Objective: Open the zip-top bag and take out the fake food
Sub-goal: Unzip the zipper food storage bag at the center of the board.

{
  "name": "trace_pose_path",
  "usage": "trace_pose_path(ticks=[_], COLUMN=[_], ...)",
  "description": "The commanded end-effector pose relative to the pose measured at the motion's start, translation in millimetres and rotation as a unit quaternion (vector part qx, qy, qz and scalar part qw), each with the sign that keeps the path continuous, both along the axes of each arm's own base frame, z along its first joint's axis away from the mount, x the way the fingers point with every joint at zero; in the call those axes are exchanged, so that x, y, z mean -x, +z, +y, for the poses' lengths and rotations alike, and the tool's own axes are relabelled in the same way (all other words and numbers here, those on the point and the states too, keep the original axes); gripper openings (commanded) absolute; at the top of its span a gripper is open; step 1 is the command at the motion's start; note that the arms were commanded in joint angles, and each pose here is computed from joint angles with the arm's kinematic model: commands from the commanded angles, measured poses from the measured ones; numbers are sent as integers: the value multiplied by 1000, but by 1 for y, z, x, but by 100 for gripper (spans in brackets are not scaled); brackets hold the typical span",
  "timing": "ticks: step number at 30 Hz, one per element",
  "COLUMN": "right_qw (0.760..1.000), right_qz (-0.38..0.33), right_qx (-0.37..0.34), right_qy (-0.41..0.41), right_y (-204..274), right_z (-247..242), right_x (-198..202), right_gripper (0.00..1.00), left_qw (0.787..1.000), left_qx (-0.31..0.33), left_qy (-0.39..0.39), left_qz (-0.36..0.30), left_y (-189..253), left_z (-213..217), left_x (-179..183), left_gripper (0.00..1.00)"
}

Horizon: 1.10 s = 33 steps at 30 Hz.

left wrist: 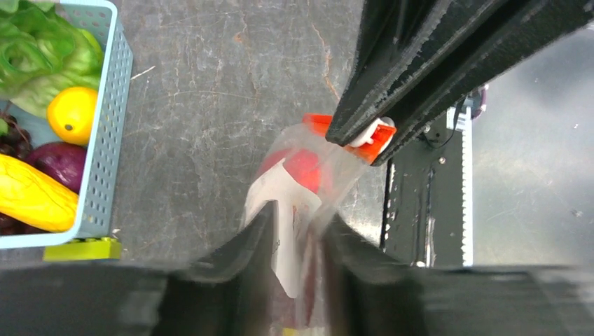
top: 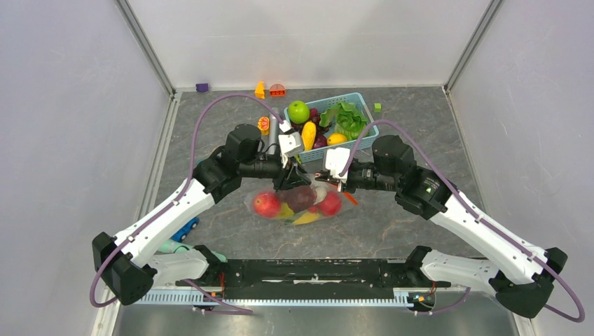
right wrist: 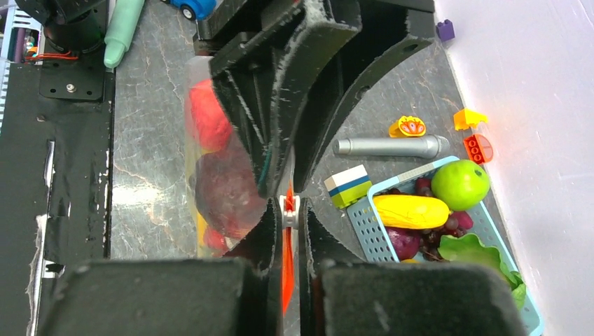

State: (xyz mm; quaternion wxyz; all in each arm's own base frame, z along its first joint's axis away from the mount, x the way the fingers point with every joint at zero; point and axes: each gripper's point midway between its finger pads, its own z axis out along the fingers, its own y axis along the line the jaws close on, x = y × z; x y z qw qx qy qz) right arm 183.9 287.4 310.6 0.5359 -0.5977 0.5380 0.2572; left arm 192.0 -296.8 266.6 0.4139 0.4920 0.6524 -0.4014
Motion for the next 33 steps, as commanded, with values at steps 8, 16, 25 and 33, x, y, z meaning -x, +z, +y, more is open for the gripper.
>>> trace_pose_path(ticks=[8, 16, 25, 33], right_qw=[999, 999, 999, 1000], right_qz=[7, 14, 17, 19], right_qx=[-9, -10, -6, 0], right_qy=[36, 48, 44, 13], right_y=[3, 2, -1, -6], right_z=[8, 10, 12, 6], right_x=[9, 13, 10, 2], right_gripper=[0, 0, 0, 0], left_qw=[998, 996, 995, 996], left_qx=[50, 65, 74, 69], left_qy=[-32, -45, -56, -35], left_qz=[-35, -28, -29, -45], left_y=[35, 44, 50, 54], left_z=[-5, -9, -10, -3], left_x=[9, 13, 19, 16], left_gripper=[57, 51, 23, 2])
